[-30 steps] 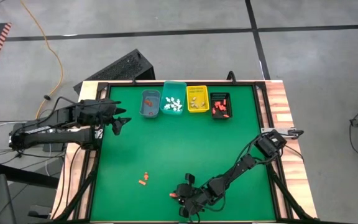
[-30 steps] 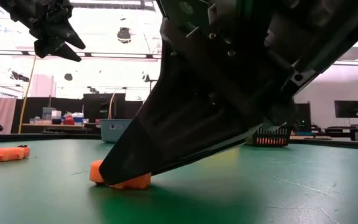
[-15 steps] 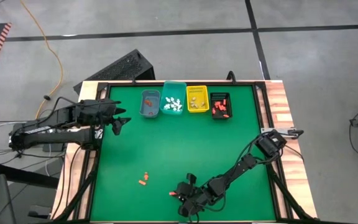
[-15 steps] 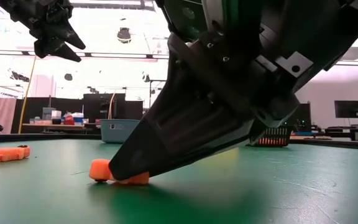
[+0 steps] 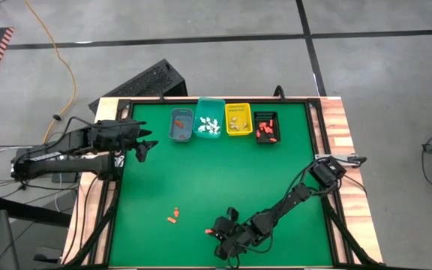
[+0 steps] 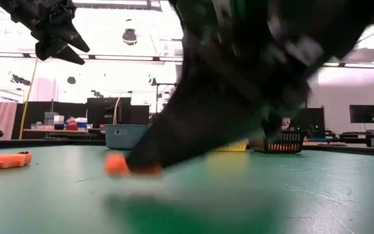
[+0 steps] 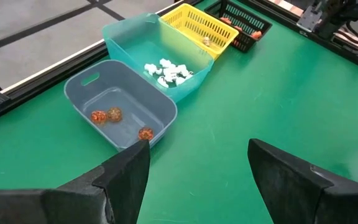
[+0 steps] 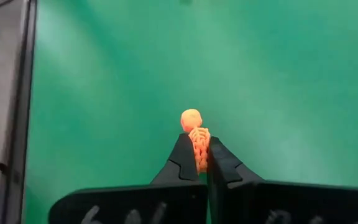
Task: Sort Halloween decoration
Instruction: Put the orange skeleton toy into the black bin
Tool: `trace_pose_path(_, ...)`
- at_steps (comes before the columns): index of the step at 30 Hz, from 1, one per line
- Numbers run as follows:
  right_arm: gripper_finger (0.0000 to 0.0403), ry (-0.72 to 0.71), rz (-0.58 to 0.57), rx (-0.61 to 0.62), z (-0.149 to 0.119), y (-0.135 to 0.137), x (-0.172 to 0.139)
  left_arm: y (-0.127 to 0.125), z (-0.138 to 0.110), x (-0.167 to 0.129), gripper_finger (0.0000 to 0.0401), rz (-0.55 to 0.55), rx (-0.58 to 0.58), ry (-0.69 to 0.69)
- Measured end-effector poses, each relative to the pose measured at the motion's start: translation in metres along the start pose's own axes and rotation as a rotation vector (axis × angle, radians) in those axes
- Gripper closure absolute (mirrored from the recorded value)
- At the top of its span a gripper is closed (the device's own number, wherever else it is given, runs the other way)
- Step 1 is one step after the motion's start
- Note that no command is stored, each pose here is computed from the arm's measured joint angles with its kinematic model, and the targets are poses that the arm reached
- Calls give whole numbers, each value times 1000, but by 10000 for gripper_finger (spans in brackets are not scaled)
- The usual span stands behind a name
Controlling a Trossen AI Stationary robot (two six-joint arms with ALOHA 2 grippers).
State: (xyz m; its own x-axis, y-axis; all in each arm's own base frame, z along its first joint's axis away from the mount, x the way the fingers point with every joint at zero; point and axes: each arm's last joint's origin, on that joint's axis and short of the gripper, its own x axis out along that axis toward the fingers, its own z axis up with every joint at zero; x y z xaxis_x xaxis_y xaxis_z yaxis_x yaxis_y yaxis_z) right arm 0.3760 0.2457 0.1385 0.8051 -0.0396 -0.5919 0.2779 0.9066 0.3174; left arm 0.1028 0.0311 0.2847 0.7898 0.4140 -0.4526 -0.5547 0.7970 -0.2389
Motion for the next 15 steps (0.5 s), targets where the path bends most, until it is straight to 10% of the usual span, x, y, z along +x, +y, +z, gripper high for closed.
trace_pose_path(15, 401, -169, -76, -99, 98, -29, -39, 0, 0, 0, 140, 0, -15, 0)
